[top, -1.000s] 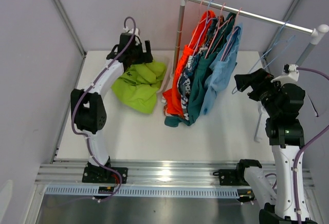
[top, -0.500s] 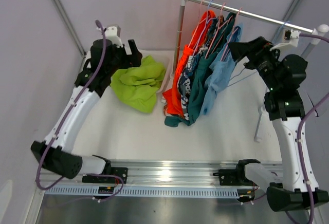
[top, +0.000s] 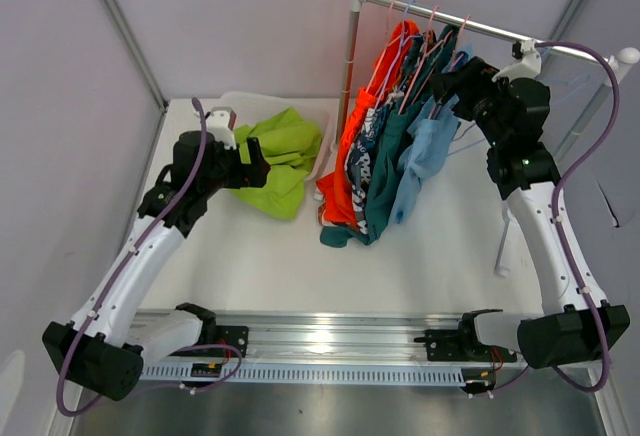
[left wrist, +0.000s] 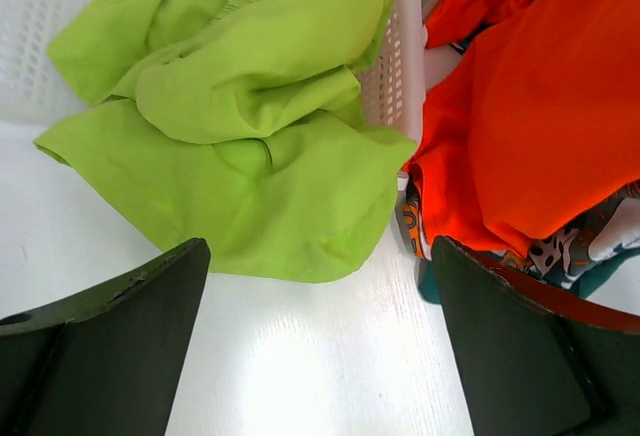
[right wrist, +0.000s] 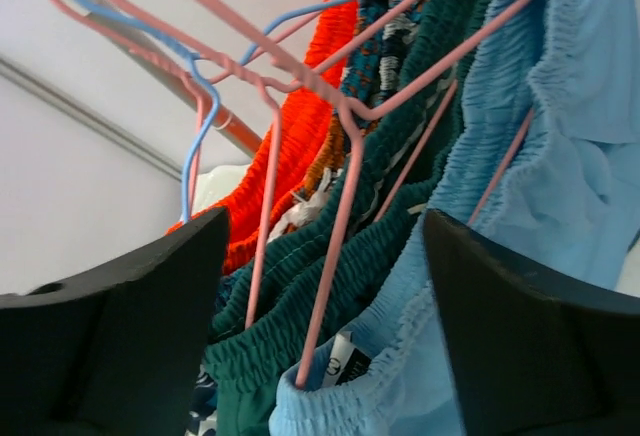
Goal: Remove the shorts from the hanger
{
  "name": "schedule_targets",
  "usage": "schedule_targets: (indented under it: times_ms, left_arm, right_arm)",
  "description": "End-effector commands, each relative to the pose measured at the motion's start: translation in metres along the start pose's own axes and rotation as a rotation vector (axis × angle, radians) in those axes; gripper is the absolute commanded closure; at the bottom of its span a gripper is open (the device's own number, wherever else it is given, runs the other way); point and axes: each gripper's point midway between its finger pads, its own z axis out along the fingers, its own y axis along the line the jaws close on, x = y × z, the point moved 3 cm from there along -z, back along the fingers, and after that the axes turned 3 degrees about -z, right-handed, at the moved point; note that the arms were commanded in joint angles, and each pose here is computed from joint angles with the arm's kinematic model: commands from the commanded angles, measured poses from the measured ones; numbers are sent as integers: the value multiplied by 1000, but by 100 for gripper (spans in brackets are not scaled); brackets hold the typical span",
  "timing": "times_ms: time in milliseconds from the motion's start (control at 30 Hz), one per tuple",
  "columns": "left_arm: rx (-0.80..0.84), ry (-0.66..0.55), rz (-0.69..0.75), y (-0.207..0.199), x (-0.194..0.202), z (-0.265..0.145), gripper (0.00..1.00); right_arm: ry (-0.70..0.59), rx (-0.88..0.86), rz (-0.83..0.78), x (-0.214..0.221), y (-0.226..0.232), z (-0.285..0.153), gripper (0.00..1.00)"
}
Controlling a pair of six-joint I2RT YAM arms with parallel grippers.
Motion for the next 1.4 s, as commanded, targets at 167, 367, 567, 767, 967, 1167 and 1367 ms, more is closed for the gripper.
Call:
schedule_targets:
  times_ms: [167,367,567,767,967,1167,1367]
  left_arm:
    - [166,-75,21,-25,-5,-10,1]
    - [223,-98,57,-47,-10,-19,1]
    - [381,-117,155,-103,-24,-39,1]
    - [623,-196,314,-208,-41,-65,1]
    - [871,-209,301,-278,-30,-64,1]
    - [1004,-174,326,-319,-9,-60,1]
    - [1052,-204,330,-344,0,-52,1]
  right_arm:
    - [-48,-21,-22,-15,8,17,53]
    - [-16,-36,-16,-10,9,23,83]
    - [-60,-41,-10,-25,16,10,100]
    - [-130,-116,17,-61,46,-14,100]
    - [-182,-133,51,-91,64,-39,100]
    - [-211,-122,76,-105,69,-56,100]
    - [-233,-155,103,-114,80,-74,100]
